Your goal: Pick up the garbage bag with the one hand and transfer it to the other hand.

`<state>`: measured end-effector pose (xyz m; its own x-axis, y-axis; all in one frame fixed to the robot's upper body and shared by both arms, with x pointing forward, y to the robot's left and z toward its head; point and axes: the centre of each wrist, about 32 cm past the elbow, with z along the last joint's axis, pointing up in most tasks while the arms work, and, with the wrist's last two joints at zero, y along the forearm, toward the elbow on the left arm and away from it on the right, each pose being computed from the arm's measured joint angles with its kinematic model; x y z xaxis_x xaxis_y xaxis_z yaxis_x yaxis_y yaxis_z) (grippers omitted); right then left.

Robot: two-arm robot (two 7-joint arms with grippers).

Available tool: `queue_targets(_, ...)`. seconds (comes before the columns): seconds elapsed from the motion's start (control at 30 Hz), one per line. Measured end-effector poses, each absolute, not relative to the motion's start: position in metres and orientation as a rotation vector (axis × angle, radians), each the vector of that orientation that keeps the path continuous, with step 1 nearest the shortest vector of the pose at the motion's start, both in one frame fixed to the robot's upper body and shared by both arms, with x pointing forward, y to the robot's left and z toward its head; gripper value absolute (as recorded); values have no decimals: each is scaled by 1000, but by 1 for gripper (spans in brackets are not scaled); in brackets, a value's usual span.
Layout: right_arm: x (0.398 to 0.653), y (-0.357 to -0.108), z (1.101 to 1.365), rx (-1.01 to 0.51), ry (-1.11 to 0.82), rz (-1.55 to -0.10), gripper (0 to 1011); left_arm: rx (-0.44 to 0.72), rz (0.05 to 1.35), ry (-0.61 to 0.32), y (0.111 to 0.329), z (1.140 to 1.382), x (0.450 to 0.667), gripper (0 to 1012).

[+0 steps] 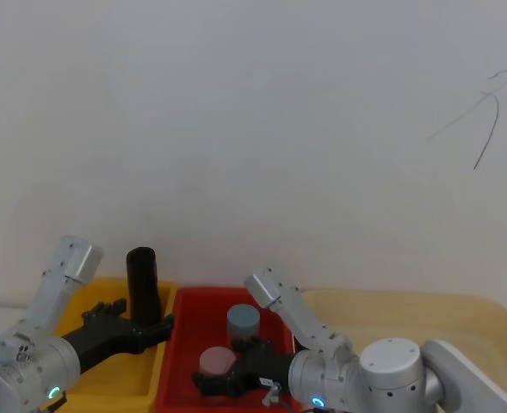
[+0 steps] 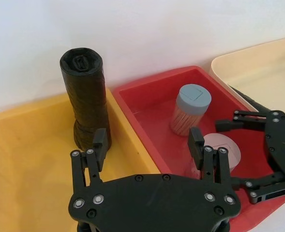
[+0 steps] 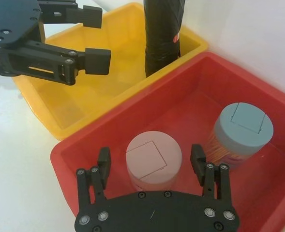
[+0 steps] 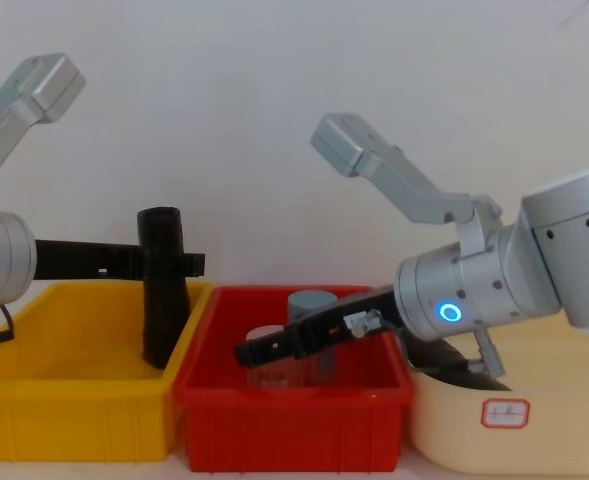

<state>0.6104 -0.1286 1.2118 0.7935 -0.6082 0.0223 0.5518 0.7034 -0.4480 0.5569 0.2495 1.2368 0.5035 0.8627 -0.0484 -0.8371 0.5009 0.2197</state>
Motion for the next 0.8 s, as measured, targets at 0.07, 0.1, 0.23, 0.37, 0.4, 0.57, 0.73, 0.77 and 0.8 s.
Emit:
queue_targets(0.07, 612, -128, 1211, -456, 132, -645, 1001, 176, 1032, 159, 249, 1237, 557, 1001)
queue_targets(0.1, 612, -128, 1211, -456, 133, -644, 1001, 176, 1032, 159, 249, 1237, 557, 1001)
queue_targets(0.23, 614, -128, 1209, -457, 135, -638, 1002, 176, 1033, 159, 249, 1237, 557, 1002)
queue_targets(0.37, 616, -128, 1208, -457, 136, -634, 963, 176, 1032, 159, 249, 1237, 557, 1002)
queue_targets(0.4, 616, -128, 1208, -457, 136, -633, 928, 176, 1032, 159, 249, 1237, 557, 1001)
queue_targets(0.57, 617, -128, 1207, -458, 136, -630, 815, 176, 1032, 159, 249, 1237, 557, 1002)
queue_targets(0.73, 618, -128, 1207, -457, 136, -627, 684, 176, 1033, 159, 249, 1237, 557, 1002)
queue_targets(0.77, 618, -128, 1207, -457, 136, -627, 659, 176, 1032, 159, 249, 1237, 557, 1001)
queue_targets(0.8, 618, -128, 1207, -457, 135, -627, 651, 176, 1032, 159, 249, 1237, 557, 1001)
